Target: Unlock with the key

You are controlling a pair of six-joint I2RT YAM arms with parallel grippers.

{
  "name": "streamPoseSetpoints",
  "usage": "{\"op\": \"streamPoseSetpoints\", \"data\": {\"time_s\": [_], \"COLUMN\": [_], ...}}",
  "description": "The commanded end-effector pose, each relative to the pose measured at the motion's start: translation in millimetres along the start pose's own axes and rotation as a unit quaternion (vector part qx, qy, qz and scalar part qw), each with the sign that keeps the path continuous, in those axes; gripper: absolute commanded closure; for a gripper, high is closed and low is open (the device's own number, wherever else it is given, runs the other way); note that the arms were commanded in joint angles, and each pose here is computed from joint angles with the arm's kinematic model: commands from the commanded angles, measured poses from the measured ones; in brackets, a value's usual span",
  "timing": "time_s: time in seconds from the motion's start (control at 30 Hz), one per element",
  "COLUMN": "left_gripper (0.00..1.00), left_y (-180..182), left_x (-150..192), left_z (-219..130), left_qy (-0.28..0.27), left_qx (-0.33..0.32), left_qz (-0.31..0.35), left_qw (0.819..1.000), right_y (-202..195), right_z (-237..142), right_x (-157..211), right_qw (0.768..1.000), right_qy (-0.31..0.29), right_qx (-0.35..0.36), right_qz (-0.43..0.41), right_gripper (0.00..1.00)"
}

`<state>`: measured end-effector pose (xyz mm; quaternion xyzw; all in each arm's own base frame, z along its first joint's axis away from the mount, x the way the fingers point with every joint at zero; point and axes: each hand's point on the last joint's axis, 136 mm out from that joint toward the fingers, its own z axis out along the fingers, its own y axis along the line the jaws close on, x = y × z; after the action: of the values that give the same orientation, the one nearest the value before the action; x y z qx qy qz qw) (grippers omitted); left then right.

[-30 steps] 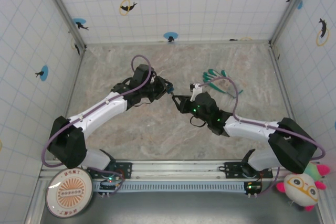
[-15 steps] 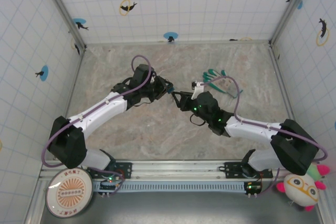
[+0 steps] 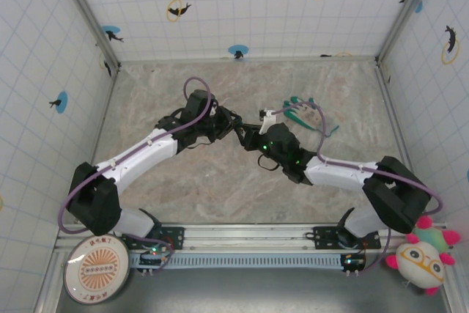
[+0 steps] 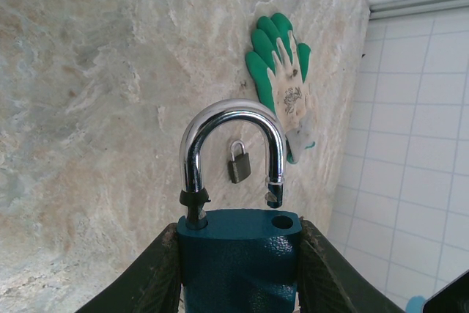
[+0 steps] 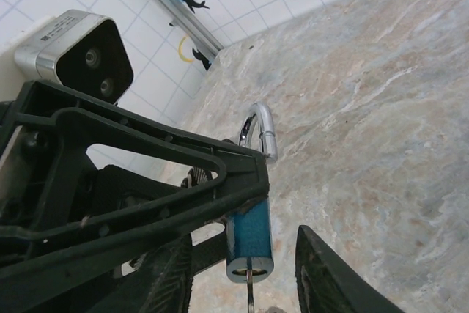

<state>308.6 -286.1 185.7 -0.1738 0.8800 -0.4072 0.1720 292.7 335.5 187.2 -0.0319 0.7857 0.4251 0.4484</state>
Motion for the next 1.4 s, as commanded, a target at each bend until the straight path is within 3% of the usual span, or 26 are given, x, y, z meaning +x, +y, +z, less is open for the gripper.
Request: {"op": "streamPoseSetpoints", "data": {"time_s": [0.0,0.27,0.37,0.5,0.77,0.93,1.07,1.37], "left_gripper": [1.0,0.99,0.9,0.61,0.43,0.42,0.43,0.44], "left_y": [-18,-18,-19,-16,-6,-3,-13,-28], "left_x": [-2,-2,-3,-7,-20,-34,-38,-18], "left_z": [-5,-7,-7,-9,-22,-42,-57,-65], "left_qy": [-0.002,-0.005,-0.011,-0.024,-0.048,-0.073,-0.081,-0.013], "left_qx": [0.035,0.037,0.042,0.036,0.014,0.002,0.007,0.017], "left_qz": [0.0,-0.002,-0.002,0.0,0.018,0.049,0.118,0.276], "left_qw": [0.999,0.999,0.999,0.999,0.999,0.996,0.99,0.961], "right_y": [14,9,6,5,8,12,16,31], "right_z": [7,10,8,4,-13,-29,-43,-67], "right_x": [-22,-22,-21,-18,-8,-7,-13,-15], "right_qw": [0.999,0.999,0.999,1.0,0.999,0.997,0.994,0.976], "right_qy": [-0.031,-0.032,-0.03,-0.024,0.007,0.025,0.042,0.108], "right_qx": [-0.023,-0.02,-0.016,-0.019,-0.037,-0.058,-0.088,-0.143], "right_qz": [0.003,0.01,0.01,0.01,-0.006,-0.032,-0.049,-0.125], "right_gripper": [0.63,0.86,0.93,0.98,1.0,1.0,1.0,1.0]}}
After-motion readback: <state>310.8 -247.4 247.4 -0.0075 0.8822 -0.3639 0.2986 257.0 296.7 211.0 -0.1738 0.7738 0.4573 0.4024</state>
